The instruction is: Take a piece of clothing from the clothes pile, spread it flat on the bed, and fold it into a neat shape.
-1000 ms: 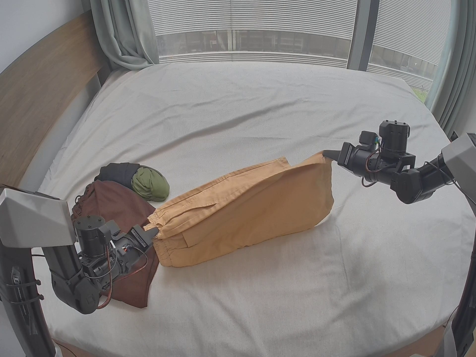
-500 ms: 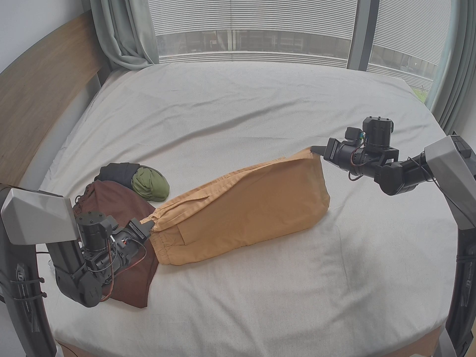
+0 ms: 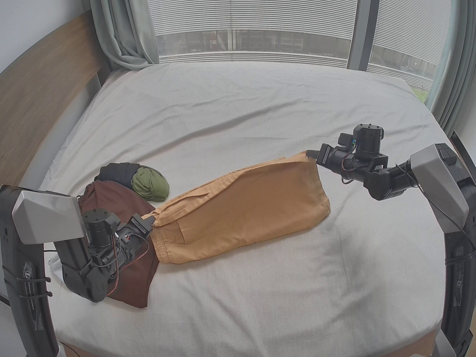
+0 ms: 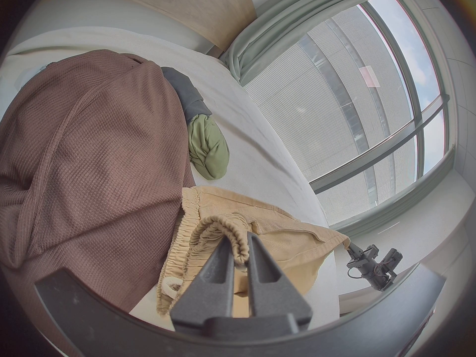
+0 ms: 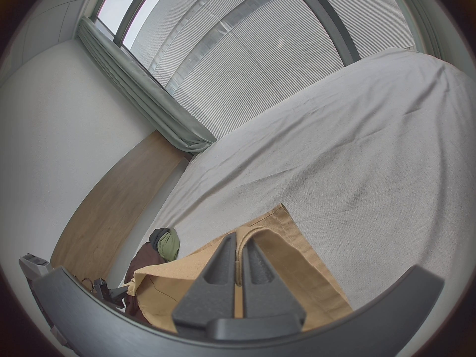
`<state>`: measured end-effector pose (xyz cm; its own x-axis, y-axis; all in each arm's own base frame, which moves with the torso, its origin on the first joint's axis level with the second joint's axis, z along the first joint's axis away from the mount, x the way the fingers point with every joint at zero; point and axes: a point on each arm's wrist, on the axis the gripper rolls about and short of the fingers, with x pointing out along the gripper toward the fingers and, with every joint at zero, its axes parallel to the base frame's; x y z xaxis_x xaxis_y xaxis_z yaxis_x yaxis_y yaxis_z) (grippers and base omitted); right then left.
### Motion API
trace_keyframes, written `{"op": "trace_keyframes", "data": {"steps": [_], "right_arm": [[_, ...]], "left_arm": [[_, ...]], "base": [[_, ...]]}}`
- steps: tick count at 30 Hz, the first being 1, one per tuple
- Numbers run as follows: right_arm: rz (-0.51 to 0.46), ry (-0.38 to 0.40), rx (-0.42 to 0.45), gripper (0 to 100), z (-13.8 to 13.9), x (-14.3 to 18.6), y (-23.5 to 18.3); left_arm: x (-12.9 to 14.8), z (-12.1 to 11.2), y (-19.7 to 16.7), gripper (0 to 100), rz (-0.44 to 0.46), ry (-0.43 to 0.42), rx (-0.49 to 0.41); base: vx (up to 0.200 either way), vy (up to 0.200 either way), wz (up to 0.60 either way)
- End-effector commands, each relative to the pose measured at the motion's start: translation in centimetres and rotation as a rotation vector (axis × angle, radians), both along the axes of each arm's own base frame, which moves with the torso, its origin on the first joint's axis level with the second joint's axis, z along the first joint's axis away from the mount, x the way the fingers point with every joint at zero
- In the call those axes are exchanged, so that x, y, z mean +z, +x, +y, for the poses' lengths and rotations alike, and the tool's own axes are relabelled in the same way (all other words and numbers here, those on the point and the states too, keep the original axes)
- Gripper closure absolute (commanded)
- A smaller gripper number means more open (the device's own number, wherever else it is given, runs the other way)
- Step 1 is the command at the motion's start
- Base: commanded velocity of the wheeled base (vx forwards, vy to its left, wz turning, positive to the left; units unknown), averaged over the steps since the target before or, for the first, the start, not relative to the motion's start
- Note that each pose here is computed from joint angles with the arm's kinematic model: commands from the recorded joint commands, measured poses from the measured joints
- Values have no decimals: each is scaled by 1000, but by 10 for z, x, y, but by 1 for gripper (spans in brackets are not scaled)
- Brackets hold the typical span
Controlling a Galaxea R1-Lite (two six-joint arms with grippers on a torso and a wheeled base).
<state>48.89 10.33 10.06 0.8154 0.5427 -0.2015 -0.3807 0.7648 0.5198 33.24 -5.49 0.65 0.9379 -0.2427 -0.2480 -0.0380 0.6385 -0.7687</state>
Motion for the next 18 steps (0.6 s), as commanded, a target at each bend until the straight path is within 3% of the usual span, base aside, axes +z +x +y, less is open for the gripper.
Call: {"op": "trace_keyframes", "data": {"steps": [1,18], "right_arm": [[7,-2,3,100,4,-13,5],[-7,4,14,100,11,-20,11]], "left_arm": [[-6,2,5,100,4,1,11],[-13,4,10,100,10,5,15]], "base": [[0,0,0],[0,0,0]]}}
